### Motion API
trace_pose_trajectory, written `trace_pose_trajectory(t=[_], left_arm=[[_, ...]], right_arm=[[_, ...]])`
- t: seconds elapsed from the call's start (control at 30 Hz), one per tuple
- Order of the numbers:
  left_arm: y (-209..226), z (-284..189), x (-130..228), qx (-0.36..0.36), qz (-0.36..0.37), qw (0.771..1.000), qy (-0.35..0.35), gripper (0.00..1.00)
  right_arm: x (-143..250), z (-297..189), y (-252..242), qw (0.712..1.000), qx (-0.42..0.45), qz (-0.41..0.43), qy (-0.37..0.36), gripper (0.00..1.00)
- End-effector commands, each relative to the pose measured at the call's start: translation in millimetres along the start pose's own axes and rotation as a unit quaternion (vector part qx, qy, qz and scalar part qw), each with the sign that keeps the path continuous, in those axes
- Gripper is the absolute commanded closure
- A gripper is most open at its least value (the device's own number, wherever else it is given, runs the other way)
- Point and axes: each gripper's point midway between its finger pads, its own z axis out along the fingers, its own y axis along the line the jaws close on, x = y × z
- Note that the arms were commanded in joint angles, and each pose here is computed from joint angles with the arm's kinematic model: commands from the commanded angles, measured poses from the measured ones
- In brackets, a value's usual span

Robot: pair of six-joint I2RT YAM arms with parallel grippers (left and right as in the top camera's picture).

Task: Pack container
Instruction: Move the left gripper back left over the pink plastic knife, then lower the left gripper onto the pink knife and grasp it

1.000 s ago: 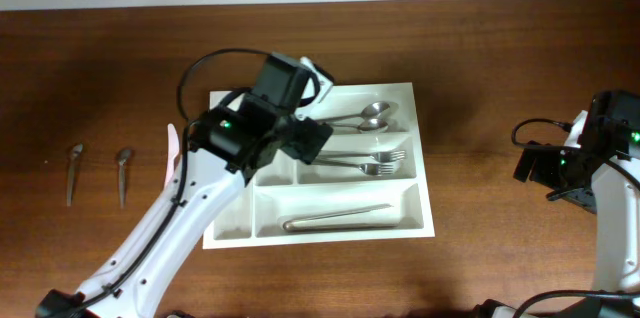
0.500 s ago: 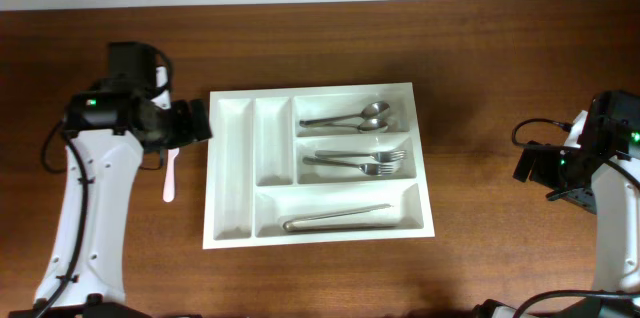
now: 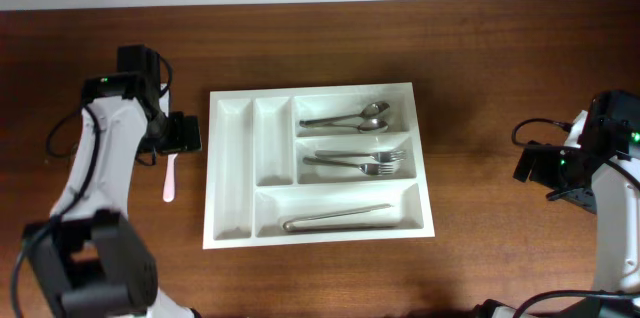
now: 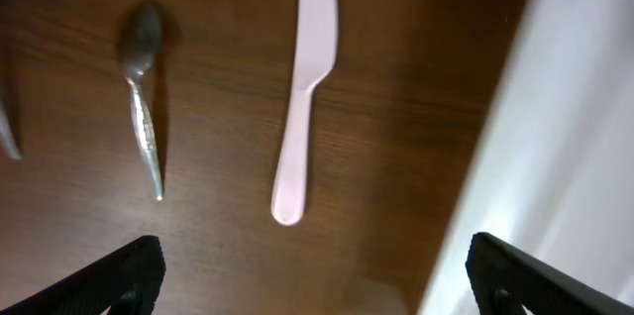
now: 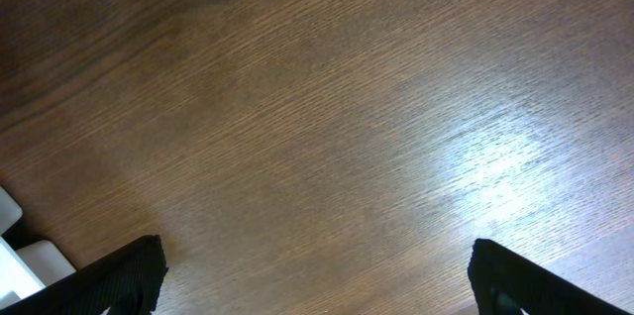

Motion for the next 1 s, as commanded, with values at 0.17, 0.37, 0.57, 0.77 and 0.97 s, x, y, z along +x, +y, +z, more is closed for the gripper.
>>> trace_pose_trajectory(t=[0.17, 0.37, 0.57, 0.77, 0.97], left_arm=[[35.4, 31.2, -1.7, -0.01, -0.015, 0.999, 0.027, 0.01], [21.1, 39.8, -9.1, 0.045, 0.062, 0.997, 0.017, 0.01], [17.0, 54.2, -7.2, 0.053, 0.063, 0.996, 0.033, 0.01], [13.3, 73.8, 2.0, 0.059, 0.063, 0.994, 0.069, 0.01], [10.9, 89.4, 11.2, 0.063, 0.066, 0.991, 0.099, 0.01]], right_arm=[[-1.1, 0.9, -4.2, 1.0, 0.009, 0.001, 0.0, 0.01], [-1.1, 0.9, -4.2, 1.0, 0.009, 0.001, 0.0, 0.01], [-1.1, 0.9, -4.2, 1.0, 0.009, 0.001, 0.0, 0.01], [-1.1, 0.9, -4.2, 1.0, 0.009, 0.001, 0.0, 0.01], [-1.1, 0.9, -4.2, 1.0, 0.009, 0.001, 0.0, 0.01]])
